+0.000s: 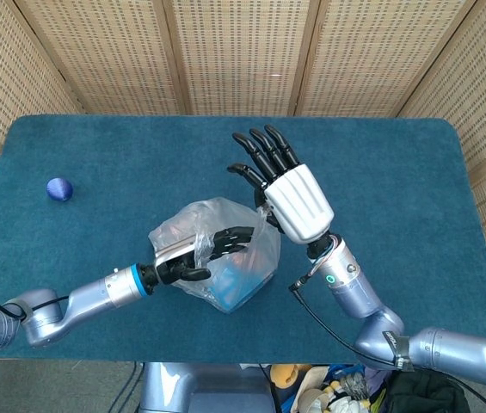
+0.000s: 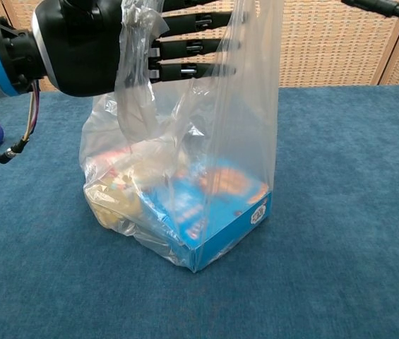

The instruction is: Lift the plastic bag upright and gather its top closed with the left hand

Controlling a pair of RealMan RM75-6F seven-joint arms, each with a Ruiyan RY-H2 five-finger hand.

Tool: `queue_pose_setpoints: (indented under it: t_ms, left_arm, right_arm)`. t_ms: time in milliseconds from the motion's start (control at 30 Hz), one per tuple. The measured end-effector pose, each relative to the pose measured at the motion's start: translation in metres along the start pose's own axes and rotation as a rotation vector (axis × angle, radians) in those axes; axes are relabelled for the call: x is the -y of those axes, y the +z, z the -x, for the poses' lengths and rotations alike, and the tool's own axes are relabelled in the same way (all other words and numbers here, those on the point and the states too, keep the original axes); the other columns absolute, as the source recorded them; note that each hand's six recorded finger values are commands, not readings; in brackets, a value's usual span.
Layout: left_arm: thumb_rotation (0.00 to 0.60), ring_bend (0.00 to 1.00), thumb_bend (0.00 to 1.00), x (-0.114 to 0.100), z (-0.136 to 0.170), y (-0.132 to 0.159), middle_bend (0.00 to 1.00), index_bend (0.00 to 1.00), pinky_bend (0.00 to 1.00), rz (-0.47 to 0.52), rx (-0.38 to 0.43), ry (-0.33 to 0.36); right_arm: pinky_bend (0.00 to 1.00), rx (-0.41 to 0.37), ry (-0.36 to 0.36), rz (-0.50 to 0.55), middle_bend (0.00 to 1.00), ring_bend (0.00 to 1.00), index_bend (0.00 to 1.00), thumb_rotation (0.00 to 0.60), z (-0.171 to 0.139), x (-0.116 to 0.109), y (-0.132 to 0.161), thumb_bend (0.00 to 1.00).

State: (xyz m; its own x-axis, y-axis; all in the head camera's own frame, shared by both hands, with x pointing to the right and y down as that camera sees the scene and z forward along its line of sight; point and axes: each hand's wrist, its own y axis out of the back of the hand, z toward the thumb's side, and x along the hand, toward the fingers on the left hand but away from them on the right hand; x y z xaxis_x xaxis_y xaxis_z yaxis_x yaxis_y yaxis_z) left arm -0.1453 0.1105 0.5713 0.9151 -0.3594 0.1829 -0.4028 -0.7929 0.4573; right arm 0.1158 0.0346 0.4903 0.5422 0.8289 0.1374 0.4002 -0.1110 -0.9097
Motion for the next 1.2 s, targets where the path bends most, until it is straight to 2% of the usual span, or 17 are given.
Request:
queue_pose_setpoints:
  t_ms: [100,233,467,667,1000,1200]
  left_arm:
    - [0.274,0.0,0.15,-0.001,0.006,0.005,0.0,0.08,0.05,0.001,0.017,-0.013]
    - [0.275,0.0,0.15,-0.005,0.011,0.007,0.0,0.08,0.05,-0.017,0.027,0.002]
    - [0.278,0.0,0.15,-0.001,0.007,0.011,0.0,0.06,0.06,-0.005,0.037,-0.016]
    - [0.278,0.0,0.15,0.002,0.01,0.007,0.0,0.0,0.05,-0.024,0.014,-0.041]
    - [0.267,0.0,0.15,0.005,0.008,0.007,0.0,0.0,0.01,-0.027,0.009,-0.068]
    - [0.268,0.0,0.15,0.003,0.004,0.011,0.0,0.0,0.0,-0.021,0.015,-0.057]
  right_arm:
    - [0.01,0.004,0.0,-0.001,0.09,0.0,0.28,0.6,0.0,0.0,-0.001,0.94]
    - [0.01,0.009,-0.001,0.0,0.09,0.0,0.28,0.6,0.001,0.001,-0.002,0.94]
    - [0.01,0.004,0.001,0.001,0.09,0.0,0.28,0.6,0.001,0.003,0.0,0.94]
    - [0.01,0.009,-0.001,-0.004,0.09,0.0,0.28,0.6,0.001,0.002,-0.003,0.94]
    - [0.01,0.011,0.0,-0.005,0.09,0.0,0.28,0.6,0.001,0.003,-0.003,0.94]
    - [0.01,0.009,-0.002,-0.002,0.09,0.0,0.28,0.6,0.001,0.002,-0.002,0.94]
